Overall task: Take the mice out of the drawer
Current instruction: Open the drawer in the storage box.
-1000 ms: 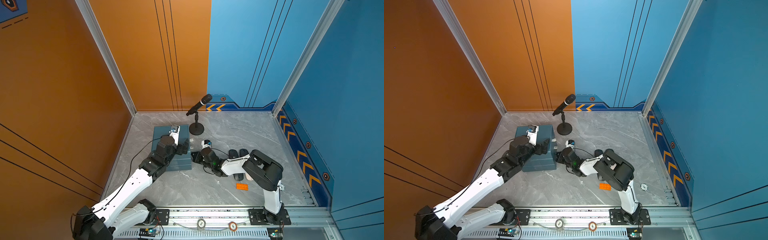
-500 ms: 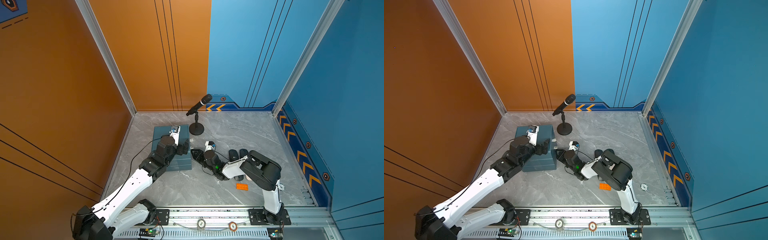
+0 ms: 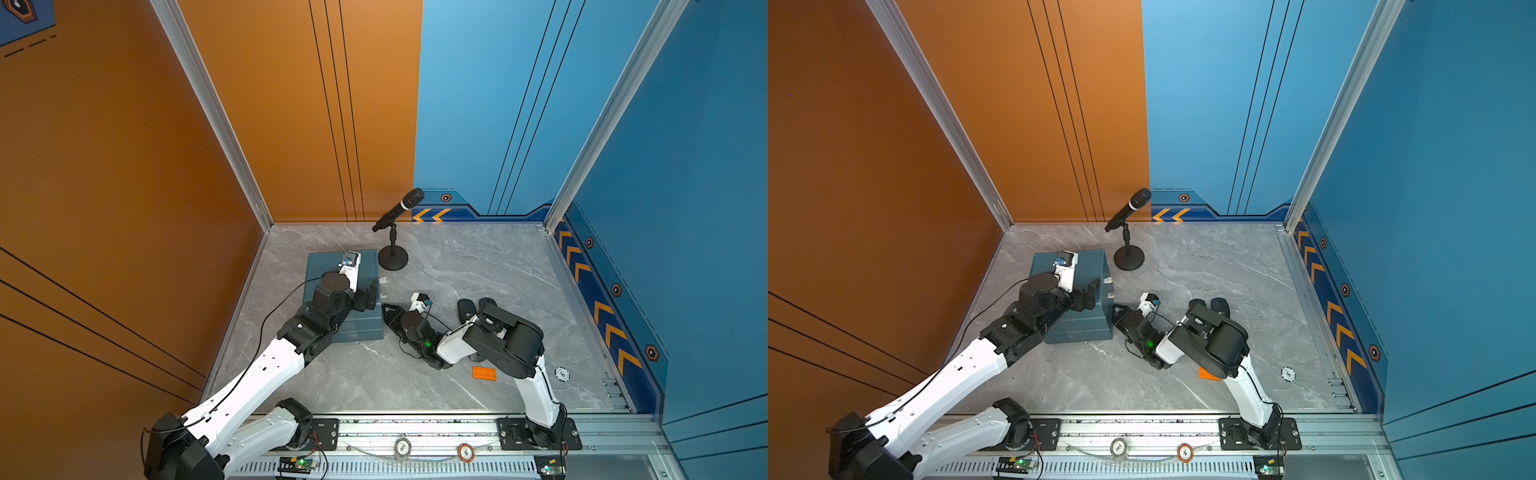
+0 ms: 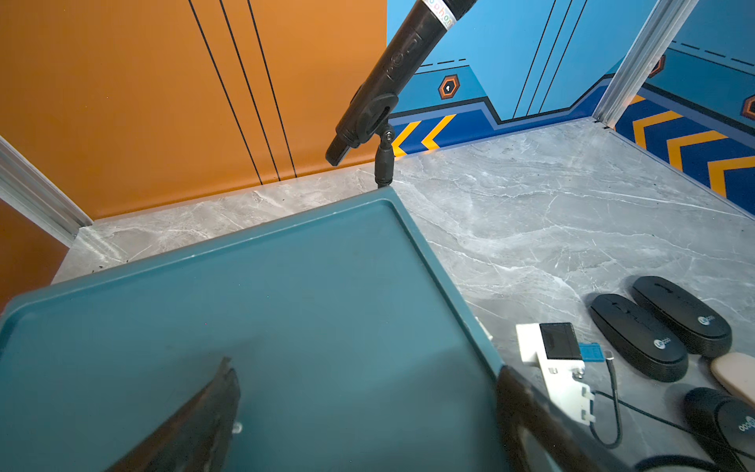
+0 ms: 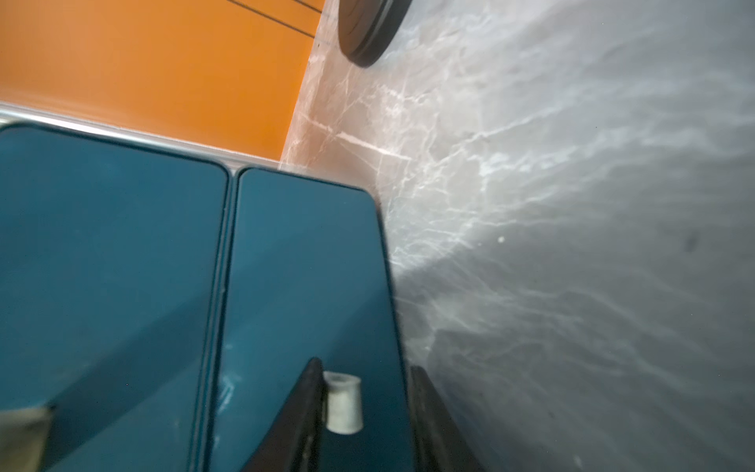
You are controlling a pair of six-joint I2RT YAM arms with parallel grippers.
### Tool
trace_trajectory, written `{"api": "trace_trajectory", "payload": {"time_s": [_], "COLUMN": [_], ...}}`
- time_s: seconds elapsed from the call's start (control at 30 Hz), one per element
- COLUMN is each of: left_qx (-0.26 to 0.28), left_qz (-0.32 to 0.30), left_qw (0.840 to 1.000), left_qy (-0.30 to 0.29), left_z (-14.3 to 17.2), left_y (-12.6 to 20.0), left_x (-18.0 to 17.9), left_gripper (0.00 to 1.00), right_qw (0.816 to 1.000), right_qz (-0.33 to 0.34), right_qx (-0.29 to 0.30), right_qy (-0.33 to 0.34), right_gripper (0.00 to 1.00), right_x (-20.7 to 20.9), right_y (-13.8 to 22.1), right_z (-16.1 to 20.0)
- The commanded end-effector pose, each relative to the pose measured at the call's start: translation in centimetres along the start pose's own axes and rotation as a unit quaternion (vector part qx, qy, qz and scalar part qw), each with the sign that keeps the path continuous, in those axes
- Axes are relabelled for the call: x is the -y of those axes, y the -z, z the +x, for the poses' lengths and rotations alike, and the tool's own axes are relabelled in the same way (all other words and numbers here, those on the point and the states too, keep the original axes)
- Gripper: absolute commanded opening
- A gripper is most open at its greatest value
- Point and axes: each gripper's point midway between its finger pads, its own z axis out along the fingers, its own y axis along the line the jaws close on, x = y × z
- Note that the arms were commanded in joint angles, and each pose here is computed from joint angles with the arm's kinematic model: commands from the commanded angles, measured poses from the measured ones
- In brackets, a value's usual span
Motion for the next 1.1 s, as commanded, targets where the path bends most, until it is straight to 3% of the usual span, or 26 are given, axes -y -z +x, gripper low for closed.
{"api": "trace_trajectory", "payload": {"time_s": [0.0,0.6,0.77,0.93,1.07], "left_qx": [-0.037,-0.046,-0.045,-0.046,-0.045], "left_qz": [0.021,0.022,0.020,0.019,0.017], "left_qw": [0.999,0.999,0.999,0.999,0.999], "left_qy": [-0.010,-0.015,-0.015,-0.018,-0.020], "left_z": [1.7,2.1,2.0,2.1,2.0], "left_y": [0.2,0.1,0.2,0.1,0.1], "left_x": [1.0,1.4,1.3,1.3,1.3], "left_gripper": [0.98,0.98,0.98,0.98,0.98], "right_qw": [1.000,0.996,0.995,0.995,0.995], "right_qz": [-0.015,-0.067,-0.065,-0.064,-0.063], "right_qx": [0.020,0.035,0.031,0.032,0.032], "right_qy": [-0.016,-0.055,-0.066,-0.067,-0.065], "right_gripper": [0.33,0.27,0.18,0.02,0.00], "right_x": [-0.3,-2.3,-1.9,-1.7,-1.6], "right_y": [-0.4,-1.3,-1.8,-1.7,-1.7], "right_z": [0.3,0.3,0.8,0.9,1.0]}}
